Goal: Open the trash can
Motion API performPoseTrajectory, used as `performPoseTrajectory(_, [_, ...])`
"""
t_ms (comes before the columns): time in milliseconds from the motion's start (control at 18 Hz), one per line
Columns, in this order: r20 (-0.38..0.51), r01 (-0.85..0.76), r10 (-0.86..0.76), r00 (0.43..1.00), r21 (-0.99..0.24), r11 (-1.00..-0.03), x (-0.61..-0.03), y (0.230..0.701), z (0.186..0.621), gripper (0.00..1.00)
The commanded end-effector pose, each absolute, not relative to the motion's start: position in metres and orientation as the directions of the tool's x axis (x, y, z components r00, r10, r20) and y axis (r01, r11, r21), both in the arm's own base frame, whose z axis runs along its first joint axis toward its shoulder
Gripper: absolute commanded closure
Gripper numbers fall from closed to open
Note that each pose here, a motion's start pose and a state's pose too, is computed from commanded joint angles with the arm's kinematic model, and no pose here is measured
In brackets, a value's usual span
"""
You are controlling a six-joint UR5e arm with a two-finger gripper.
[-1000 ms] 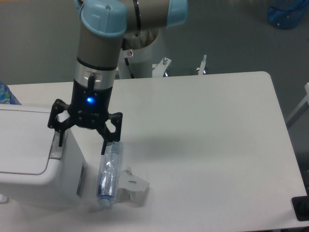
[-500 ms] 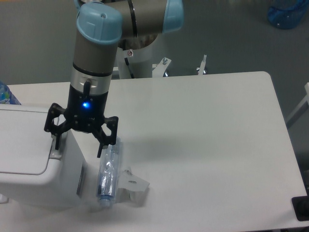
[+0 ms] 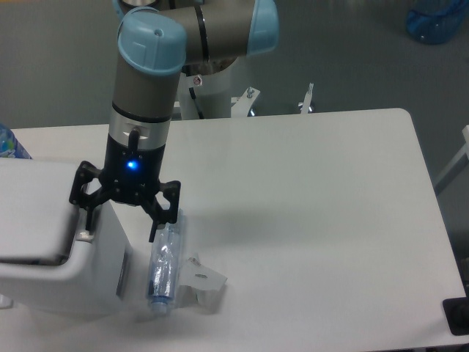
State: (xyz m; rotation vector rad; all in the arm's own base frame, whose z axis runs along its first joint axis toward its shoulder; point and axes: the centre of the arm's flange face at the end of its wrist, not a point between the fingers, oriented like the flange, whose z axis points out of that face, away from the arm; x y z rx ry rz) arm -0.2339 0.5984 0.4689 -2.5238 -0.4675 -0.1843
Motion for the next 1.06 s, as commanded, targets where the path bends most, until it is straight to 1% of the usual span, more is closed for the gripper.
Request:
performPoseTrajectory(222, [0.222, 0.359, 0.284, 0.933, -0.512, -0.781, -0.234, 0.599, 0.473, 0.00])
performPoseTrajectory(500, [0.168, 0.318, 0.272, 0.947, -0.601, -0.734, -0.248, 0.604, 0.525, 0.00])
performPoseTrajectory(556, [0.136, 0.296, 0.271, 0.953, -0.612, -0.734, -0.254, 0.603, 0.528, 0.00])
performPoseTrajectory(667, [0.028, 0.232, 0.271, 0.962, -0.607, -0.760, -0.272, 0.594, 0.527, 0.00])
performPoseTrajectory(778, [-0.082, 0.153, 0.241, 0.967, -0.569, -0.808, -0.280, 0.589, 0.520, 0.00])
performPoseTrajectory(833, [-0.121, 0.125, 0.228, 0.966, -0.551, -0.825, -0.283, 0.587, 0.517, 0.00])
performPoseTrajectory(944, [-0.169, 0.107, 0.227, 0.959, -0.526, -0.844, -0.292, 0.582, 0.515, 0.00])
performPoseTrajectory(1056, [-0.172, 0.127, 0.249, 0.953, -0.519, -0.845, -0.307, 0.573, 0.513, 0.00])
